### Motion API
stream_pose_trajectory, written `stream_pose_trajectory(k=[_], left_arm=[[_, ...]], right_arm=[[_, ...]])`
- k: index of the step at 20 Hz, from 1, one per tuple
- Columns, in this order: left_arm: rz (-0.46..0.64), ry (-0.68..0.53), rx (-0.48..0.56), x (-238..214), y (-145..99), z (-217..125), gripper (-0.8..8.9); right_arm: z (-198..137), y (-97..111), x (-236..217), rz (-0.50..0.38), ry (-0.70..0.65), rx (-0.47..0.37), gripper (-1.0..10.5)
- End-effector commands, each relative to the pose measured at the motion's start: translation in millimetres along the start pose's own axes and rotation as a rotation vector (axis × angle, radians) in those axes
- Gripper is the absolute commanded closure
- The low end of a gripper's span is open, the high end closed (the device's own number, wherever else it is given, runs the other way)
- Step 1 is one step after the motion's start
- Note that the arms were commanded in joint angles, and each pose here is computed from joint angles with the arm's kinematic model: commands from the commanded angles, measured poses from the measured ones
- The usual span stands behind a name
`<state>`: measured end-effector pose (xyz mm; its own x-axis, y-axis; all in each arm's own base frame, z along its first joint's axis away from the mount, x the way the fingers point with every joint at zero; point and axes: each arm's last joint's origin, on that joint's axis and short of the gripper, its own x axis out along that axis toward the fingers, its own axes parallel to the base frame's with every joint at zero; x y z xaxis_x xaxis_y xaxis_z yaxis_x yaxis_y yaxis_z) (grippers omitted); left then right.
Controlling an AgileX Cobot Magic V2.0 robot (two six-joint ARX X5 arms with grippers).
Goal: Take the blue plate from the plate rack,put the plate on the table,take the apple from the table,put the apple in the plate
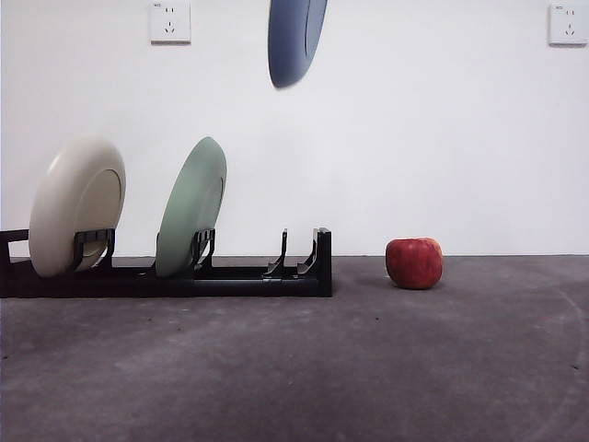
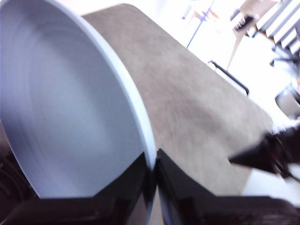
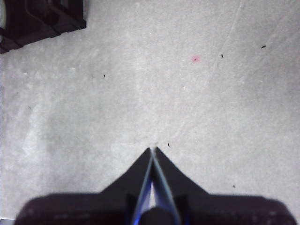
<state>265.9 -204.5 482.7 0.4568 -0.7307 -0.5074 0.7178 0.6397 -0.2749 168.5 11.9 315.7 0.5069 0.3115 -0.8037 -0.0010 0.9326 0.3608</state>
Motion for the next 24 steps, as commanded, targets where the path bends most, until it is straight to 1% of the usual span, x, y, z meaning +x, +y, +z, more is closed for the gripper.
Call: stream_pose_trajectory(k=[1,3,5,6,9,12,16,17,18,20,24], left_arm=[[0.050,0.021,0.148,-17.0,-18.7,-6.3,8.22],[0.124,0.099,0.215,-22.5,-30.6,-16.8,8.22],[0.140,0.187,0.256,-22.0,-38.0,-26.4,8.22],[0.148,0.204,0.282,-20.1,-40.1,-28.7,8.22],[0.136,0.209,0.306,-18.4,-51.2,-31.6,8.22],[0.195,0.244,0.353,-20.0,-62.6,-44.9,8.22],[0.268,0.377,0.376,-25.1,-70.2,-96.0,8.22],[0.310,0.400,0.397,-22.9,-71.2,-108.9,8.22],[0.327,0.406,0.419,-20.9,-72.9,-118.2,8.22],[0.334,0.425,0.455,-11.3,-76.0,-136.2,8.22],[0.364,0.542,0.549,19.9,-81.3,-177.1,8.22]], right_arm=[[1.0,0.7,-1.0,0.001,-0.007,-0.014,9.5],[0.9,0.8,-1.0,0.001,-0.006,-0.014,9.5],[0.9,0.8,-1.0,0.002,-0.006,-0.014,9.5],[0.8,0.8,-0.9,0.001,-0.006,-0.014,9.5],[0.5,0.7,-0.9,0.001,-0.002,-0.013,9.5],[-0.8,0.5,-1.0,-0.002,0.010,-0.010,9.5],[-1.5,0.3,-1.0,-0.003,0.018,-0.025,9.5],[-1.0,0.4,-1.0,-0.002,0.013,-0.026,9.5],[-0.7,0.5,-1.0,-0.002,0.009,-0.027,9.5],[-0.9,0.5,-1.0,-0.002,0.011,-0.027,9.5],[-1.8,0.2,-1.0,-0.004,0.020,-0.032,9.5]])
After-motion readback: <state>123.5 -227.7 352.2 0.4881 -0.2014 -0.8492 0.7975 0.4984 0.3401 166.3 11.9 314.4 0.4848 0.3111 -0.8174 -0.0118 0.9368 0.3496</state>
